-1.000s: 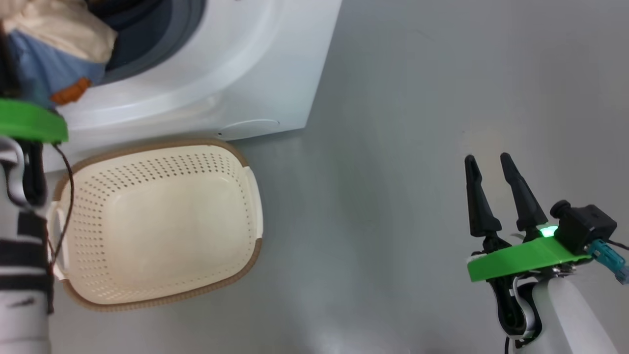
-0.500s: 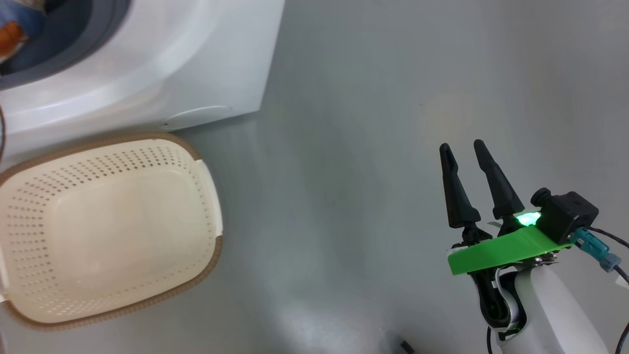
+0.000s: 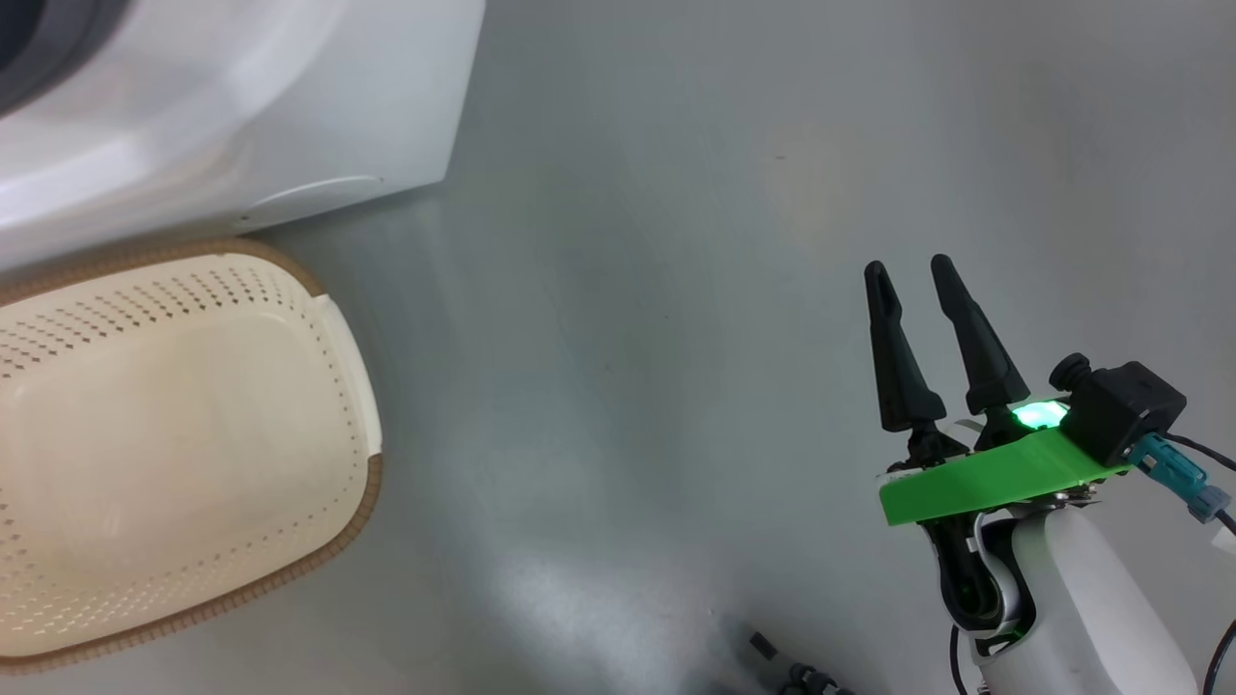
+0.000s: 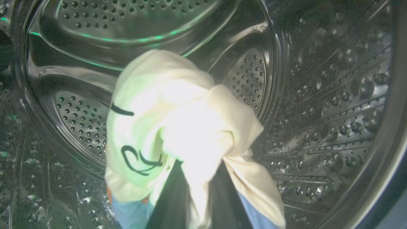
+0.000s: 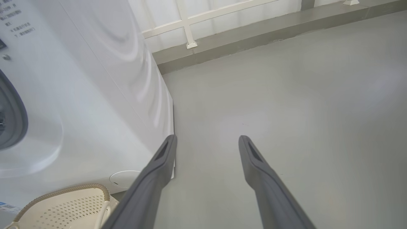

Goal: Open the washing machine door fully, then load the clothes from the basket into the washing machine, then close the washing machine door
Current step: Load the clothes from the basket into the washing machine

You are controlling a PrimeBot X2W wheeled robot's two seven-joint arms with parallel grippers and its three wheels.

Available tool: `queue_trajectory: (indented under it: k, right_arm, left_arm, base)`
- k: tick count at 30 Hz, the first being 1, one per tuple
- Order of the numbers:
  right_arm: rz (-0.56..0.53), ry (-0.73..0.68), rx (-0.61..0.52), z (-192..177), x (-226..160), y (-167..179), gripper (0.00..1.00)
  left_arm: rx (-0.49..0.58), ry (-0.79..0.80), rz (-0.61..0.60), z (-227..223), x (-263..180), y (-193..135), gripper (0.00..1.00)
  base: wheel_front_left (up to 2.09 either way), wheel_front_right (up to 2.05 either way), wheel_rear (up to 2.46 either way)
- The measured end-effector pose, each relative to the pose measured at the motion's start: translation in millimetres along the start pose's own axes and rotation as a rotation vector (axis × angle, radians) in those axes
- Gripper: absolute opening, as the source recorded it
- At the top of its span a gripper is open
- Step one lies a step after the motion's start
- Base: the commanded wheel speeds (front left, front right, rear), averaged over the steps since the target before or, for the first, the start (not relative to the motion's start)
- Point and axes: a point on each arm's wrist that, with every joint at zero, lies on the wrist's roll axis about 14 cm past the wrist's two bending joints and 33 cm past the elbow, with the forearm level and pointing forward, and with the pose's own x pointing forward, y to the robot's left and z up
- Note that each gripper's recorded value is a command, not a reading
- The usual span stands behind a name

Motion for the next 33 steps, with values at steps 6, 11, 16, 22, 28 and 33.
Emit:
queue_trajectory:
  k: [6,11,16,22,28,33]
  right_arm:
    - [-0.001,0.005,0.011,-2.0,0.3,0.1,1.00]
    - [0.002,0.002,0.012,-1.0,0.9,1.3,1.00]
    - [0.005,-0.009,0.014,2.7,1.8,2.1,1.00]
    - [0.021,-0.025,0.019,7.9,2.7,7.6,1.00]
    - [0.038,-0.050,0.005,16.8,3.2,12.5,1.00]
    - [0.054,-0.076,-0.017,26.5,2.9,17.3,1.00]
  left_arm:
    - [0.003,0.093,0.008,-38.8,-13.2,1.5,1.00]
    - [0.003,0.119,0.021,-47.3,-19.1,6.0,1.00]
    - [0.000,0.136,0.044,-51.2,-28.6,14.3,1.00]
    - [-0.004,0.157,0.047,-55.9,-45.1,13.4,1.00]
    - [-0.013,0.169,0.054,-57.5,-68.4,12.0,1.00]
    - [-0.030,0.173,0.074,-55.9,-93.3,13.1,1.00]
  base:
    - [0.00,0.00,0.00]
    - [0.00,0.00,0.00]
    - [0.00,0.00,0.00]
    - [0.00,0.00,0.00]
    - [0.00,0.00,0.00]
    - [0.00,0.00,0.00]
